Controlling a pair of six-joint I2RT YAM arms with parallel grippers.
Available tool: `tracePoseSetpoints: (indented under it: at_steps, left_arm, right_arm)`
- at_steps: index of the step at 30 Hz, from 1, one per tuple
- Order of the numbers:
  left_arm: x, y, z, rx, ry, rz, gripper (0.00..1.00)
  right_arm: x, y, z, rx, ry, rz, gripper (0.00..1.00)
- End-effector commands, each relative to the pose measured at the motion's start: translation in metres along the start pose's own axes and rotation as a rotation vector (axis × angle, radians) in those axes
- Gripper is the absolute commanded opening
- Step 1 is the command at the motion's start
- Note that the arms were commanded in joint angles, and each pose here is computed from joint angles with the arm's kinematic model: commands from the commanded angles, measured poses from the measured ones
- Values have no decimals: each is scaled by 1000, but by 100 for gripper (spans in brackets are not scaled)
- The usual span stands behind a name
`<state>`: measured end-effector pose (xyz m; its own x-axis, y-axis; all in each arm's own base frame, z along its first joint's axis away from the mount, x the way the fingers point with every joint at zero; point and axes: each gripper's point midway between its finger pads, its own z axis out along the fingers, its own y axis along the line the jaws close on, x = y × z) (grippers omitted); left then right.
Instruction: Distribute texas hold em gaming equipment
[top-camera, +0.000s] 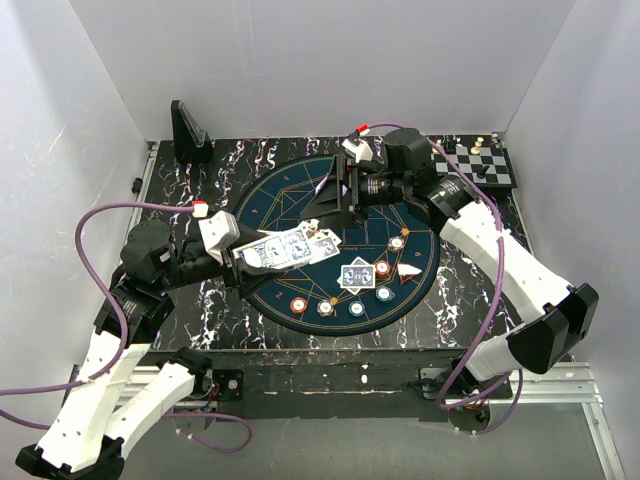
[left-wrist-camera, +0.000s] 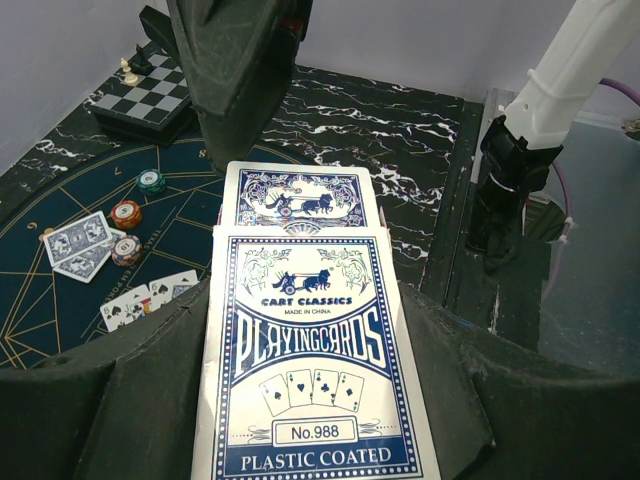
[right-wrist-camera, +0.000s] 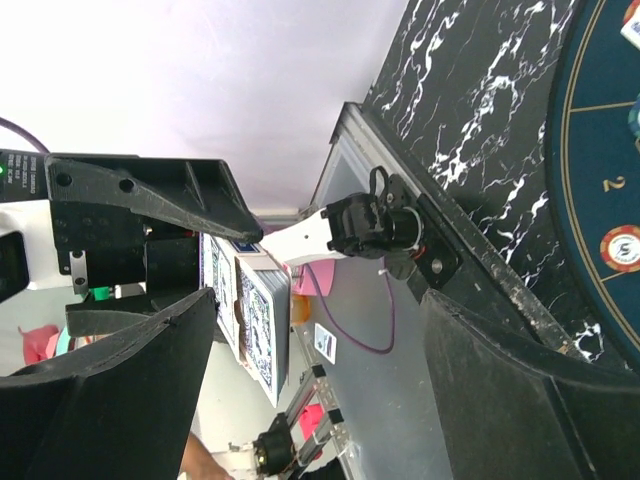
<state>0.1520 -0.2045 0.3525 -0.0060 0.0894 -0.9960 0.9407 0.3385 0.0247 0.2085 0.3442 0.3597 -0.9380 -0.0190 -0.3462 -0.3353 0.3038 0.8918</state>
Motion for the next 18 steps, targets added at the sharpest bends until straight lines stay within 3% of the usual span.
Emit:
tracePoseSetpoints:
  at_steps: [1, 18]
  left_arm:
    - [-11, -2, 0, 11, -42, 16, 0]
    - [-16, -1, 0, 6, -43, 26, 0]
  right_arm:
    - [12, 29, -6, -78, 11, -36, 89]
    - [36, 29, 7, -115, 91, -14, 91]
